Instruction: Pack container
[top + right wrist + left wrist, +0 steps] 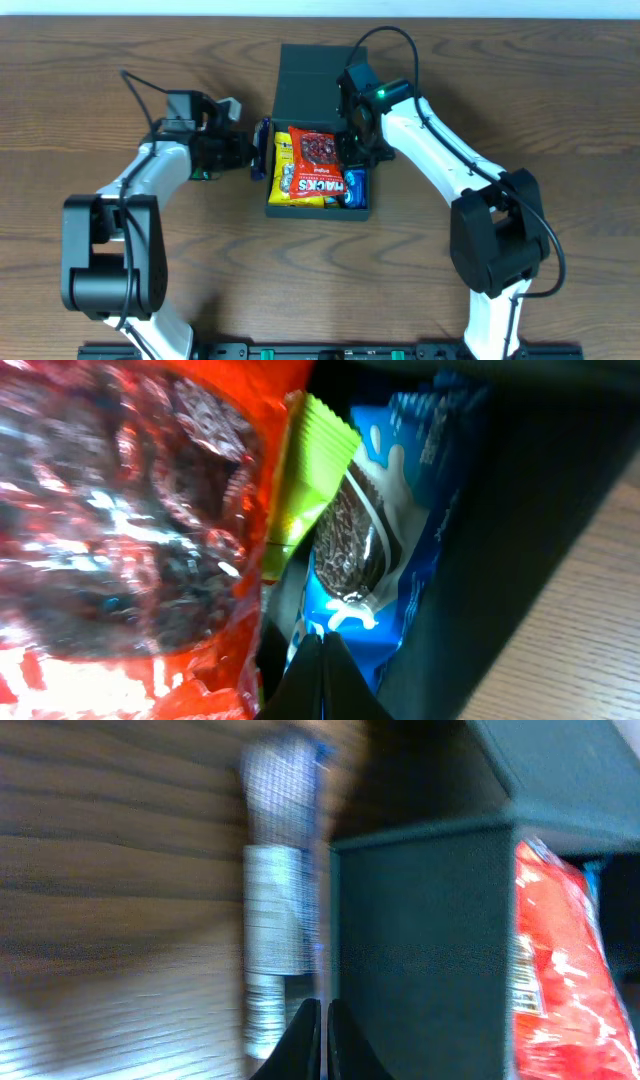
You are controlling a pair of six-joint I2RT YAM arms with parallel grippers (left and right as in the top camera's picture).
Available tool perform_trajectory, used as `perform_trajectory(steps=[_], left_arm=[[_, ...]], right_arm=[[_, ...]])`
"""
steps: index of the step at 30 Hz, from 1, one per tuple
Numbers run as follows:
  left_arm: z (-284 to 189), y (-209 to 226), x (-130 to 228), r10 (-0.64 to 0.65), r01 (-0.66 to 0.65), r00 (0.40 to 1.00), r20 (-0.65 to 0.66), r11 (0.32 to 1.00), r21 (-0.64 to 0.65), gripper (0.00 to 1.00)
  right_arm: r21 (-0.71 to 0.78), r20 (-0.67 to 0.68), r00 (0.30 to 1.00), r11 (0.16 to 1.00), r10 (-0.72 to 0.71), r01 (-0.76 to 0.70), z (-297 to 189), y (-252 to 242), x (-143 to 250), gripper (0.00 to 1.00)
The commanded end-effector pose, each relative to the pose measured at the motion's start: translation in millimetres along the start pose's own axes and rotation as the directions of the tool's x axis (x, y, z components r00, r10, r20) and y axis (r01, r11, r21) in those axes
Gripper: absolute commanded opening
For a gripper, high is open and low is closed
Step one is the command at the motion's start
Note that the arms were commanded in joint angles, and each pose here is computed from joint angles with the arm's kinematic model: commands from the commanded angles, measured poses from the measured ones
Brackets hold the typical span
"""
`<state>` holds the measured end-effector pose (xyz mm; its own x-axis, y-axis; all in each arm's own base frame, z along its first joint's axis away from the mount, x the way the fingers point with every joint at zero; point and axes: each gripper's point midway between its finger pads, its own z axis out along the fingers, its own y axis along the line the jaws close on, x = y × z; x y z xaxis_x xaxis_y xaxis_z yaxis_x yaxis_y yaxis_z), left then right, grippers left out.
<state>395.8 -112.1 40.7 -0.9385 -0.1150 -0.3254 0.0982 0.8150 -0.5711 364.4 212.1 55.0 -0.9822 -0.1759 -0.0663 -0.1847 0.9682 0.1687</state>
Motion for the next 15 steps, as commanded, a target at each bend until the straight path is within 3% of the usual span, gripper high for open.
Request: perform_trajectory(steps=[1, 15], left_arm=[[6.9, -20.2, 0.9, 0.019, -0.018, 1.0, -0.018, 0.999, 0.047, 0.05], [15.6, -32.3, 9.0, 0.024, -0.022, 0.999, -0.046, 0.998, 0.056, 0.06]], right_arm=[[-0.03, 0.021, 1.0, 0.999, 0.014, -0.013, -5.1, 4.6, -2.0, 0.01], [-0.198, 0.05, 0.996, 0.977, -0.07, 0.079, 15.0, 59.8, -9.9, 0.01]])
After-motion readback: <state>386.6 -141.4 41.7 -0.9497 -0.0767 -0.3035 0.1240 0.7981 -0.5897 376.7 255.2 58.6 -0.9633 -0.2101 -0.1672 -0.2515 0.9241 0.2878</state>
